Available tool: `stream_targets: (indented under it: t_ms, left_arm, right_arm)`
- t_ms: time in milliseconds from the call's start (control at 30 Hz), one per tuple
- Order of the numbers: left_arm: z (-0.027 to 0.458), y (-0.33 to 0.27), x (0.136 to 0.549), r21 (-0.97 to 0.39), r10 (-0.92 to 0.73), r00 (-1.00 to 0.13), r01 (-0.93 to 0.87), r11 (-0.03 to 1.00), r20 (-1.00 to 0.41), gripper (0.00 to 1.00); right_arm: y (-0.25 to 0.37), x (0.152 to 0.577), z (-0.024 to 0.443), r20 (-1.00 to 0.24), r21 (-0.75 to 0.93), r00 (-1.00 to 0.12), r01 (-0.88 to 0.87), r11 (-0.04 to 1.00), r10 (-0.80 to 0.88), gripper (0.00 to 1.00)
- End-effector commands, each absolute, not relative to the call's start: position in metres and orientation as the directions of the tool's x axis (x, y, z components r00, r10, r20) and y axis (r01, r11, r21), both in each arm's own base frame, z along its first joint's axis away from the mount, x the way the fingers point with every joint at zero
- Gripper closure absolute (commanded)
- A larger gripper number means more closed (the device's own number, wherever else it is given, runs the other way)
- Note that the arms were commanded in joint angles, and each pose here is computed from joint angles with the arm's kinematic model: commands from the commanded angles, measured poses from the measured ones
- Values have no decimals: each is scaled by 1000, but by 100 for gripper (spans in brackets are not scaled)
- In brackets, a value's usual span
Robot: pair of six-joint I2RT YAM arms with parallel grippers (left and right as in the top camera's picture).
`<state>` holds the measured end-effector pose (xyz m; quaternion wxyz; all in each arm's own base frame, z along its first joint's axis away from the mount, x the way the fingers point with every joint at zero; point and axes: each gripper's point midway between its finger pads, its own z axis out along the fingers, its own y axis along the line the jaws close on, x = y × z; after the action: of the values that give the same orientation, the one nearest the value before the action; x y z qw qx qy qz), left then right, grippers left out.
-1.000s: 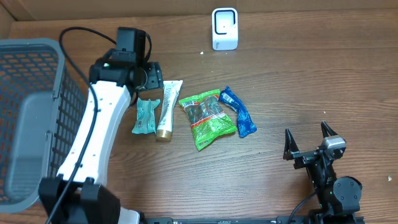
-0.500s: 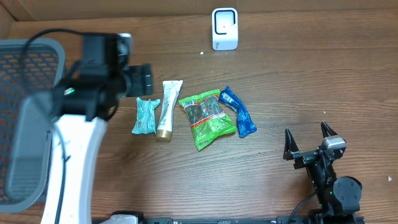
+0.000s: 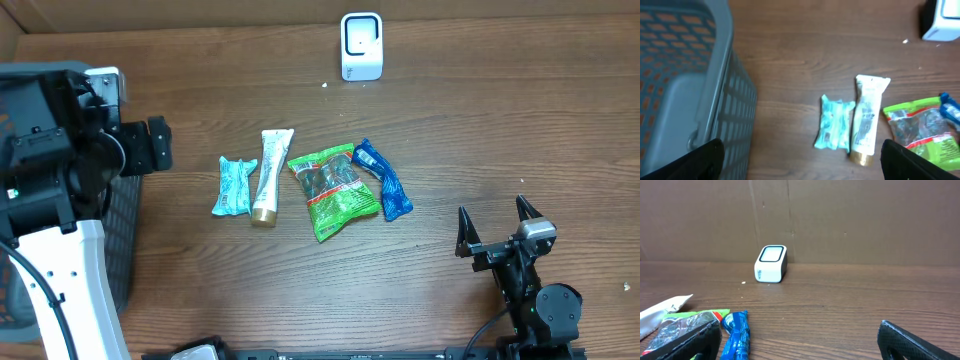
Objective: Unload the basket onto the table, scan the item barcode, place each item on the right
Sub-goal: 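Retract the left gripper to hover beside the basket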
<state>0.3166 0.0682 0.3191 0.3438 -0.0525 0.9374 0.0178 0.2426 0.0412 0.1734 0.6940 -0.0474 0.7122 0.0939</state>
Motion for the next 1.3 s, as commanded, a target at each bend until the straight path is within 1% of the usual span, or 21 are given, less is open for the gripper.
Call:
stream_targets:
  t_ms: [0, 100, 233, 267, 500, 667, 733, 867, 1267]
  left_arm:
    - [364, 56, 319, -5, -20, -675, -24, 1000, -738, 9]
    - [382, 61, 314, 20, -18, -651, -51, 998, -759, 7]
    - [380, 80, 309, 62, -37, -667, -123, 990, -744, 3]
    - [378, 80, 309, 62, -39, -672, -125, 990, -739, 0]
    - [368, 82, 303, 52, -70, -707, -150, 987, -703, 0]
    - [367, 101, 296, 36, -132, -699, -220, 975, -703, 1]
    - [368, 106, 294, 11, -147, -692, -219, 976, -707, 1]
    - [364, 109, 296, 40, -102, -709, -181, 983, -698, 0]
    - [354, 115, 301, 43, -114, -733, -192, 980, -670, 0]
  right_arm:
    - [41, 243, 171, -998, 68, -29, -193, 979, 64, 0]
    - [41, 243, 171, -998, 68, -29, -193, 979, 64, 0]
    - [41, 243, 171, -998, 68, -29, -193, 979, 64, 0]
    - [41, 243, 171, -998, 68, -29, -193, 979, 64, 0]
    - [41, 243, 171, -998, 68, -29, -193, 979, 64, 0]
    - [41, 243, 171, -998, 68, -29, -193, 979, 64, 0]
    - [41, 243, 171, -998, 68, -29, -193, 979, 64, 0]
    - [41, 243, 171, -998, 68, -29, -193, 979, 64, 0]
    - [41, 243, 171, -998, 68, -29, -193, 979, 64, 0]
